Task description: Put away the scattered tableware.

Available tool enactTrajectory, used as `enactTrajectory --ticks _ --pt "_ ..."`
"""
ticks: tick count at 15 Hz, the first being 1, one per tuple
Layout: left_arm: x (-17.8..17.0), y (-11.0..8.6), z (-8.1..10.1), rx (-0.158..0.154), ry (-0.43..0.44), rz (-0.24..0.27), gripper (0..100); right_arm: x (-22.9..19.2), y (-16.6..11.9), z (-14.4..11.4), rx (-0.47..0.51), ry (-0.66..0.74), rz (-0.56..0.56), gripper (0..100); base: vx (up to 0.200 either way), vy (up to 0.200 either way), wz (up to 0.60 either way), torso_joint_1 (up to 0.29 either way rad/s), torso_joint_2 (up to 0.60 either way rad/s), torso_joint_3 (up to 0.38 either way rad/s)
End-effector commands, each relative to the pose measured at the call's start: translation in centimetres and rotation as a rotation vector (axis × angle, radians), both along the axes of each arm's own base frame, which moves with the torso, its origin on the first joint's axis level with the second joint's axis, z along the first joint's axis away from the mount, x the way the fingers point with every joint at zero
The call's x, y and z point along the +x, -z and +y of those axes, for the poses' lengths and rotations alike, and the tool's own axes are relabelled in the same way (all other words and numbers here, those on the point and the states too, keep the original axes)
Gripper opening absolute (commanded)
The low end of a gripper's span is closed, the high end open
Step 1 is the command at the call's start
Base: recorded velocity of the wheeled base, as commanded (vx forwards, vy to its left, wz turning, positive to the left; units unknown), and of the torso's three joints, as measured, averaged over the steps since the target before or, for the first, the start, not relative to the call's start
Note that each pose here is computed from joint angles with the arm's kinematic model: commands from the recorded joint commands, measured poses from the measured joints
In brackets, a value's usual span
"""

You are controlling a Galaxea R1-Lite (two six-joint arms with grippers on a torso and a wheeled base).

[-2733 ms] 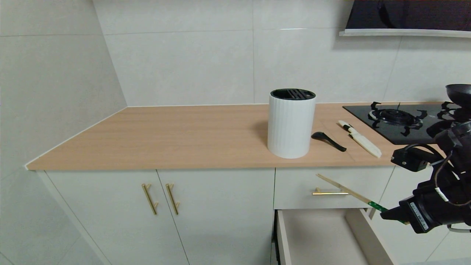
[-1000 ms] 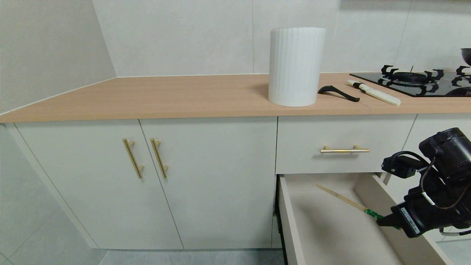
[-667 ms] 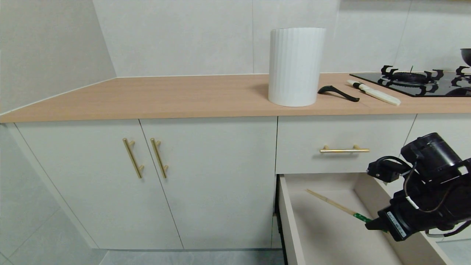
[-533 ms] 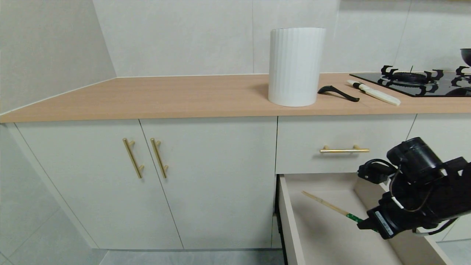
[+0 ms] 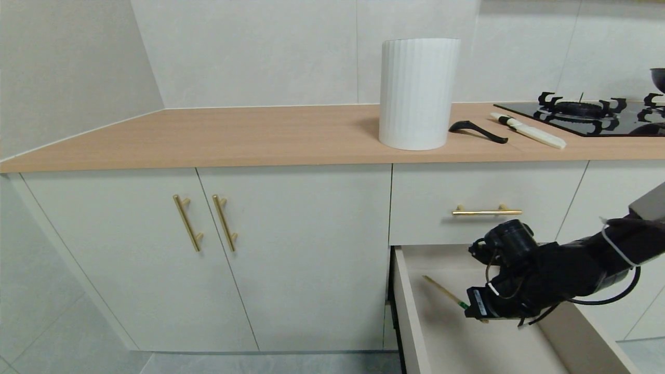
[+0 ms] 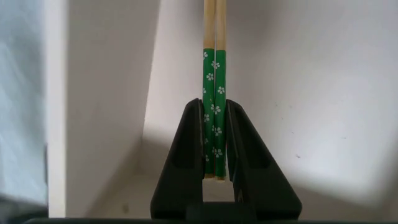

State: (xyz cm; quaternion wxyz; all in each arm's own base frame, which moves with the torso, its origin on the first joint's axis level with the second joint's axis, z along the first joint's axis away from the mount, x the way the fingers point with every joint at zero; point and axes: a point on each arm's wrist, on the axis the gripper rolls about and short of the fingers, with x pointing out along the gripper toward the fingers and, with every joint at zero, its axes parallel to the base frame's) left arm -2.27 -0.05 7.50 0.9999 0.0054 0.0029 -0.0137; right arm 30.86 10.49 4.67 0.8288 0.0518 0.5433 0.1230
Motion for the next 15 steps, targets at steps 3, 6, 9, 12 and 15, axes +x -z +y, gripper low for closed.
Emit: enactTrajectory --ticks 3,6,9,12,15 --pt "0.0 0.0 0.0 0.0 0.0 0.0 100 1.5 4.5 1.2 -0.064 0.032 0.09 0 0.0 0.0 0.0 0.0 0.0 0.0" --pt "0.0 0.0 0.0 0.0 0.0 0.0 100 1.9 5.9 1.4 -0.107 0.053 0.107 0 0.0 0.0 0.0 0.0 0.0 0.0" --pt "0.0 0.0 0.0 0.0 0.0 0.0 100 1.8 6.7 2.1 -0.147 0.045 0.11 0 0.0 0.0 0.0 0.0 0.0 0.0" --pt "0.0 0.0 0.0 0.0 0.0 0.0 100 1.6 7.9 3.3 -0.203 0.071 0.078 0 0.0 0.0 0.0 0.0 0.0 0.0" --pt "0.0 0.0 0.0 0.0 0.0 0.0 100 1.6 8.3 3.4 -0.223 0.08 0.071 0 0.0 0.0 0.0 0.0 0.0 0.0"
